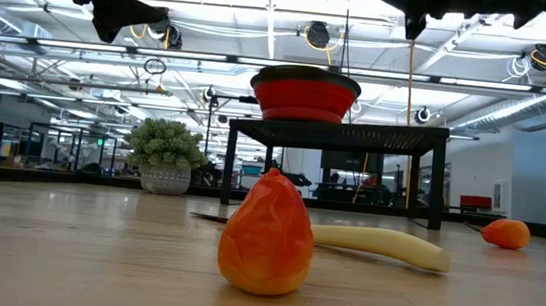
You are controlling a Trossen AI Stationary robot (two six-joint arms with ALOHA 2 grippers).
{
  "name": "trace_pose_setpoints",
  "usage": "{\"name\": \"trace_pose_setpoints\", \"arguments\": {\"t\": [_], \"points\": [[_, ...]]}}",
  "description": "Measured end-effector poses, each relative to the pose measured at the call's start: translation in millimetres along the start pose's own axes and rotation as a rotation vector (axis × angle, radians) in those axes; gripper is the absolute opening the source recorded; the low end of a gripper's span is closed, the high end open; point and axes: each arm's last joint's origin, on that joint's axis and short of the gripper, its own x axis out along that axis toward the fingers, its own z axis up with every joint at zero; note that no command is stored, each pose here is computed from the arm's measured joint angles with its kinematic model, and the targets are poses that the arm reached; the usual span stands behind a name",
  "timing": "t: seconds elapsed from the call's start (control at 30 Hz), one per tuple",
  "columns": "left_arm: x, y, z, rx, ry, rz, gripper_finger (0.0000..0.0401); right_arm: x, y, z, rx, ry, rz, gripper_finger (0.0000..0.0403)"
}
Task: Pick & Place Fruit
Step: Put the yellow pear into the red strainer bowl on the shelf
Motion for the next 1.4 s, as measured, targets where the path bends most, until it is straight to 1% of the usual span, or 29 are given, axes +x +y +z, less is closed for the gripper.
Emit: {"name": "trace_pose_setpoints", "arguments": {"t": [0.3,0.5,0.63,0.87,1.03,1.3,1.4], "points": [[0,1,-2,0.003,0.021,0.007,0.0243,-5,14,-12,0.026,0.147,0.077,0.0001],[0,1,-2,0.004,0.02,0.008,0.0243,-6,29,-18,-0.045,0.198,0.242,0.0001],[0,1,-2,0.004,0.021,0.008,0.0243,-12,38,-20,-0.06,0.24,0.286,0.0],[0,1,-2,0.003,0.02,0.008,0.0243,-29,55,-27,-0.038,0.35,0.376,0.0],[0,1,-2,0.002,0.019,0.008,0.0243,-41,67,-35,0.018,0.464,0.444,0.0],[0,1,-2,0.0,0.018,0.007,0.0243,-59,86,-51,0.022,0.679,0.569,0.0],[0,1,-2,0.006,0.018,0.007,0.0244,-63,91,-56,0.006,0.748,0.593,0.0]]}}
